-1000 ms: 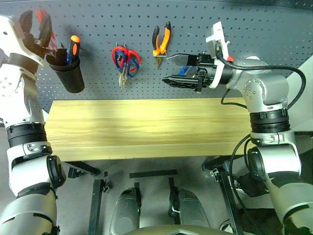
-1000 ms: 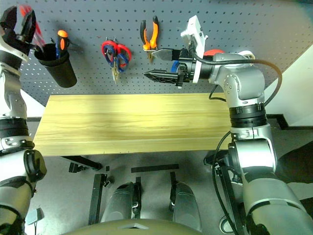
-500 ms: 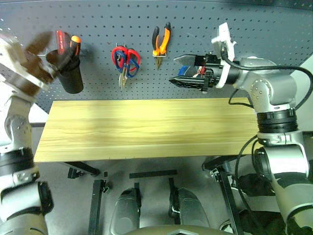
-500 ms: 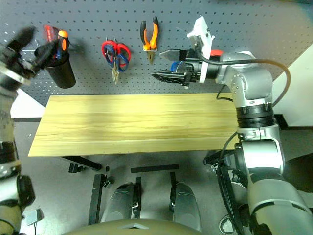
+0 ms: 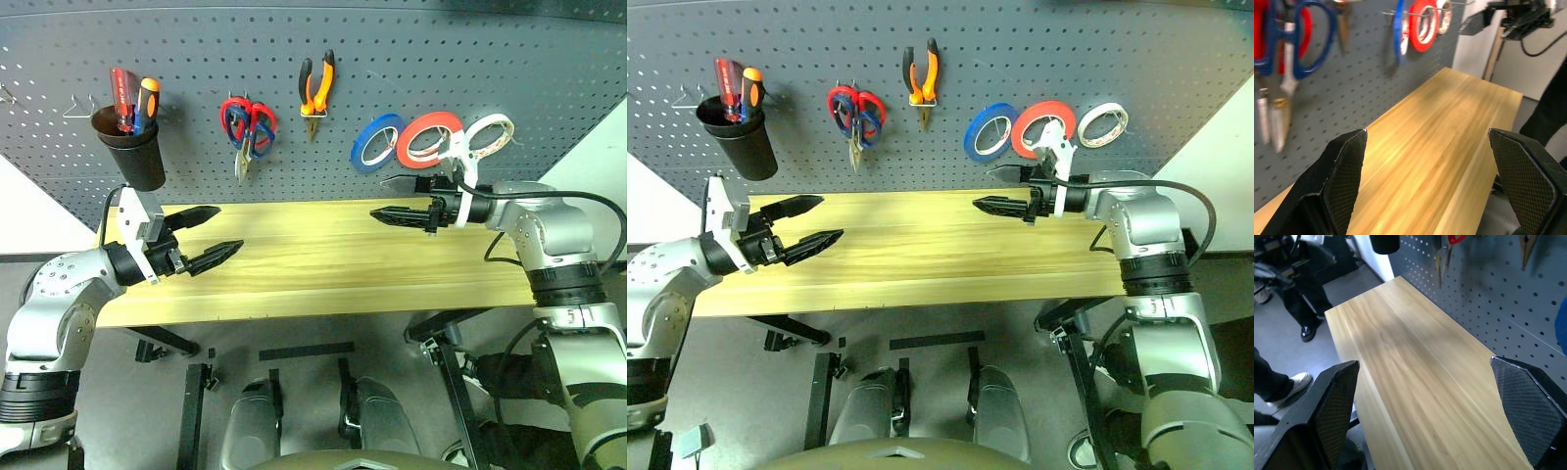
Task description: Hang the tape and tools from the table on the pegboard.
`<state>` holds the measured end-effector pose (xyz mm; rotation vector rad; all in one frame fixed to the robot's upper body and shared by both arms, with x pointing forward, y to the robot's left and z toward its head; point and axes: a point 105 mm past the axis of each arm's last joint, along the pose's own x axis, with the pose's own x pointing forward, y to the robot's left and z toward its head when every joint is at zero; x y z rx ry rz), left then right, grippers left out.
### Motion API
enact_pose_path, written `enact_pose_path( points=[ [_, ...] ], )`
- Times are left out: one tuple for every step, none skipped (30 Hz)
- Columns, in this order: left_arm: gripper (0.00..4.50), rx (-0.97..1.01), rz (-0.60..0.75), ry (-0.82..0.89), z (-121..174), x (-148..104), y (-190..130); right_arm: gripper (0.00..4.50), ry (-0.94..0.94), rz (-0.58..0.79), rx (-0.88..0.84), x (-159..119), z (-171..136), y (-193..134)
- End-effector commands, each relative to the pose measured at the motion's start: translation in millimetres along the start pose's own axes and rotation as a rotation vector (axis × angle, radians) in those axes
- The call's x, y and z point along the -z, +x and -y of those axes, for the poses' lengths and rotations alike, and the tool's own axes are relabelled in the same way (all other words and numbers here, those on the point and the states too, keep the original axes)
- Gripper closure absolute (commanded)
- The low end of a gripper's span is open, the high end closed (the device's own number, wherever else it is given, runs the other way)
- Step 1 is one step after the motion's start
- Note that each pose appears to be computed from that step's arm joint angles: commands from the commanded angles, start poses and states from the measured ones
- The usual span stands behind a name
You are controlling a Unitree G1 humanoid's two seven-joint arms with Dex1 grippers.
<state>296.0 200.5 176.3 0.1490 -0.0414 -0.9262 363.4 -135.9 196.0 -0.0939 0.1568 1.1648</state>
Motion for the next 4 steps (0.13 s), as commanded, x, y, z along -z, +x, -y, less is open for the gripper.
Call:
enact_pose_path(
  points=[
    [0.35,-0.017,0.026,0.056,-2.4,-3.5,3.6,0.00,-0.073,0.054,-0.038,-28.8,-7.9,2.8],
    [0.35,-0.022,0.026,0.057,-2.5,-1.2,4.2,0.00,-0.072,0.055,-0.039,-29.8,-7.3,3.5],
    [0.35,-0.027,0.034,0.044,-2.4,0.2,3.9,0.00,-0.069,0.057,-0.039,-30.8,-6.7,4.8],
    [0.35,-0.031,0.040,0.036,-2.0,0.9,3.7,0.00,-0.068,0.058,-0.039,-31.4,-6.0,5.7]
  ],
)
